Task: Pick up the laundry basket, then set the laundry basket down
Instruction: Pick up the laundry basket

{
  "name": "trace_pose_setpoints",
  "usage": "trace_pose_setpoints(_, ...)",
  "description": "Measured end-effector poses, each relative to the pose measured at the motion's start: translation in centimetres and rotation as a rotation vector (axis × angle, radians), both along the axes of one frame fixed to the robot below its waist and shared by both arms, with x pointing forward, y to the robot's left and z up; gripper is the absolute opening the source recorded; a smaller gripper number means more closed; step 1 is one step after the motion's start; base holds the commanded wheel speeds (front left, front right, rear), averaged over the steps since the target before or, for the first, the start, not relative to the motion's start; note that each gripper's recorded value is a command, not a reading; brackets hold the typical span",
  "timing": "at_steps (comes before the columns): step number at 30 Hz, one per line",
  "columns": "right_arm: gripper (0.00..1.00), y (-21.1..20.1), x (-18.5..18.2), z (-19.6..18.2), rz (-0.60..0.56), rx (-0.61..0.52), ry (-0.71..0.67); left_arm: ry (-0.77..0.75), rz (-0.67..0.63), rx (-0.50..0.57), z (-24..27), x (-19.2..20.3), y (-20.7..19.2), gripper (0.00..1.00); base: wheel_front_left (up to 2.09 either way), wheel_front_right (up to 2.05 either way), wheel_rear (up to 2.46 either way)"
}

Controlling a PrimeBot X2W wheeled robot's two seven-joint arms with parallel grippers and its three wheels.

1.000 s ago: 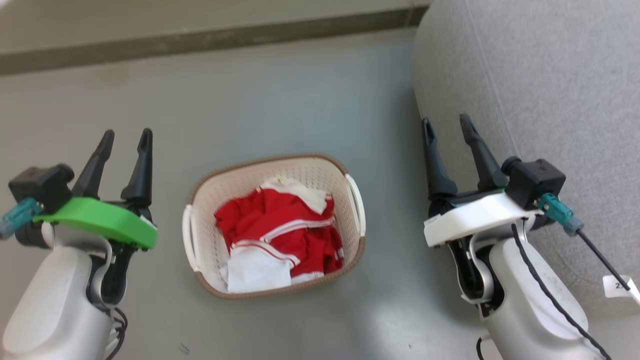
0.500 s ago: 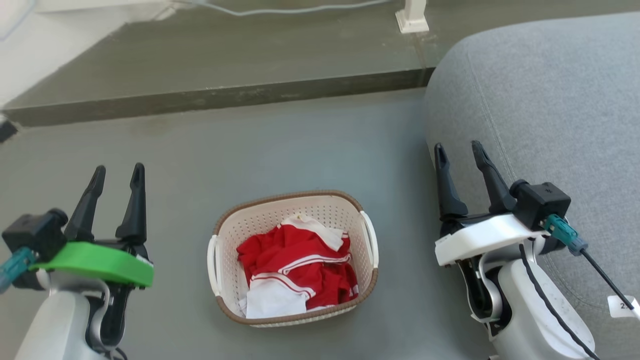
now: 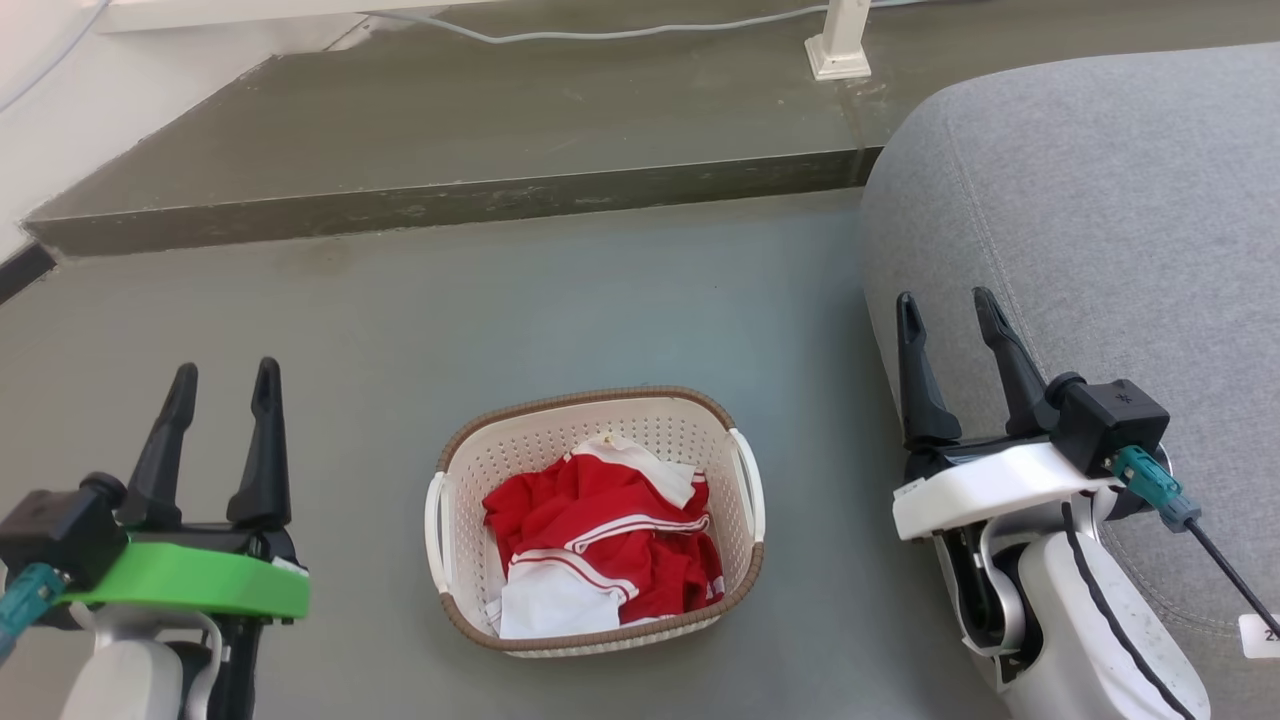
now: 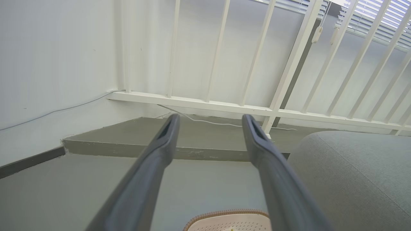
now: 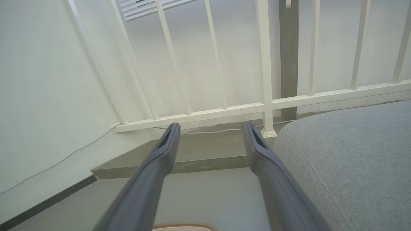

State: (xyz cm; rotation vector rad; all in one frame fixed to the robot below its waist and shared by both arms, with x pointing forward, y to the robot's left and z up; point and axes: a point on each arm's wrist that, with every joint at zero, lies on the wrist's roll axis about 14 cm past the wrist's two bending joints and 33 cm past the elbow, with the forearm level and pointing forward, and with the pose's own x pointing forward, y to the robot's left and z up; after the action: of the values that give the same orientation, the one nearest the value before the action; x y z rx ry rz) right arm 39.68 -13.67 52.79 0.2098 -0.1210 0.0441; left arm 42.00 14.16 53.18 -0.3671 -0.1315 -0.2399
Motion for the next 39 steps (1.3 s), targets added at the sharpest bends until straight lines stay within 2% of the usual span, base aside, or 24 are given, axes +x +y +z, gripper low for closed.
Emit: trace_pose_setpoints(39,1.0,-0.4,-0.7,-1.1,0.0,-0.019,0.025,0.014,0.013,-0.006,-0.8,-1.3,-0.6,1.0,0.0,0.0,0.0)
